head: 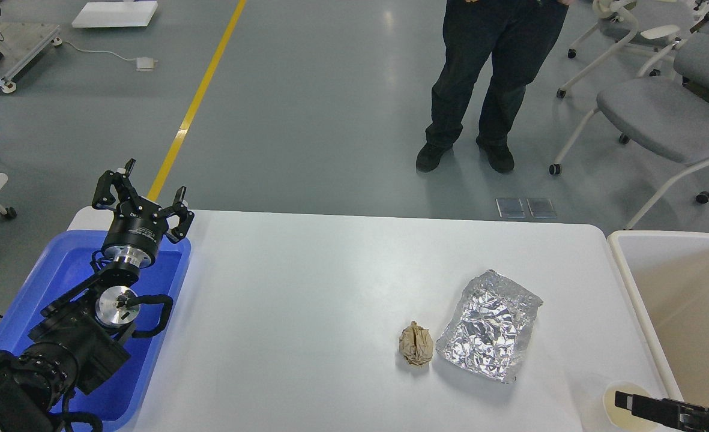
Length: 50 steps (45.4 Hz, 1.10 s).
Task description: Tidy desktop
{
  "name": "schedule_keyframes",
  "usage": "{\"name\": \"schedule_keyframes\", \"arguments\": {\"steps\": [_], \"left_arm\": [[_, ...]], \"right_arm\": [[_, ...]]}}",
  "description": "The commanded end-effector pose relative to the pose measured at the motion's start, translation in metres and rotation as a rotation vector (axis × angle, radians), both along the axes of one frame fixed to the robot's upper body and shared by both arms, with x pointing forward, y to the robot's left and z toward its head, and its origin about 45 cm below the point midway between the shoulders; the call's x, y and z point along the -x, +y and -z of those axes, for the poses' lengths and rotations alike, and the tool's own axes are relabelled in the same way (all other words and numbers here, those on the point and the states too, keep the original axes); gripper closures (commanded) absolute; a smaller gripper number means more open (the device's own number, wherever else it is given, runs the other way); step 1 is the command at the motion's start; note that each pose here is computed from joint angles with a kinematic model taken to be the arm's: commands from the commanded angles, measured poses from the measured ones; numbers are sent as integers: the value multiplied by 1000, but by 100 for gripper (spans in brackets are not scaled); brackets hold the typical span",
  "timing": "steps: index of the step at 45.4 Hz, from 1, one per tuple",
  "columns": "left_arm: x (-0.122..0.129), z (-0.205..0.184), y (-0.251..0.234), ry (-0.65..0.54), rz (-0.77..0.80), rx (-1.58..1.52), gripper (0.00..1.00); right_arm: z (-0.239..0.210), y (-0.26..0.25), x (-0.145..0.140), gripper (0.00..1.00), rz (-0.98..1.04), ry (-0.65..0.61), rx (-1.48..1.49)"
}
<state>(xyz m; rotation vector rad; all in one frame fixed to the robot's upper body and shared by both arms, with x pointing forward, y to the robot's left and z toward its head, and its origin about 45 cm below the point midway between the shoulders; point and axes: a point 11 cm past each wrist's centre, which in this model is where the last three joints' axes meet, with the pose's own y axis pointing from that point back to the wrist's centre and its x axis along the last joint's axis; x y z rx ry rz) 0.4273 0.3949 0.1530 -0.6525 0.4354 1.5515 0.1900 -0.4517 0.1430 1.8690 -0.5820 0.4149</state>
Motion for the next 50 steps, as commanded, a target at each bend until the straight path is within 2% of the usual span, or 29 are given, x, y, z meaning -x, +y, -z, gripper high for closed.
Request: {"name": "schedule_keyframes", "arguments": {"steps": [1,25,32,40,43,46,48,49,50], "left_arm": [[0,0,0,0,-1,0,0],[0,0,0,1,0,-1,0],[0,0,0,0,1,0,0],[0,0,0,1,0,-1,0],[0,0,0,0,1,0,0],[0,0,0,1,0,-1,0],[0,0,0,0,1,0,0],[0,0,0,0,1,0,0],[0,0,0,-1,0,1,0]], "right_arm": [[4,-4,1,0,-9,-12,15],[28,-7,-9,3,-21,-32,32],[31,-8,-4,26,-35,-24,28],[32,-8,-3,34,-45,-33,28],[34,-9,-2,45,-44,-26,32],[36,-9,0,51,-48,-19,33],[36,-9,0,61,-46,-20,33],[36,-9,1,71,-46,-19,35],[36,-10,1,75,-48,-18,36]]}}
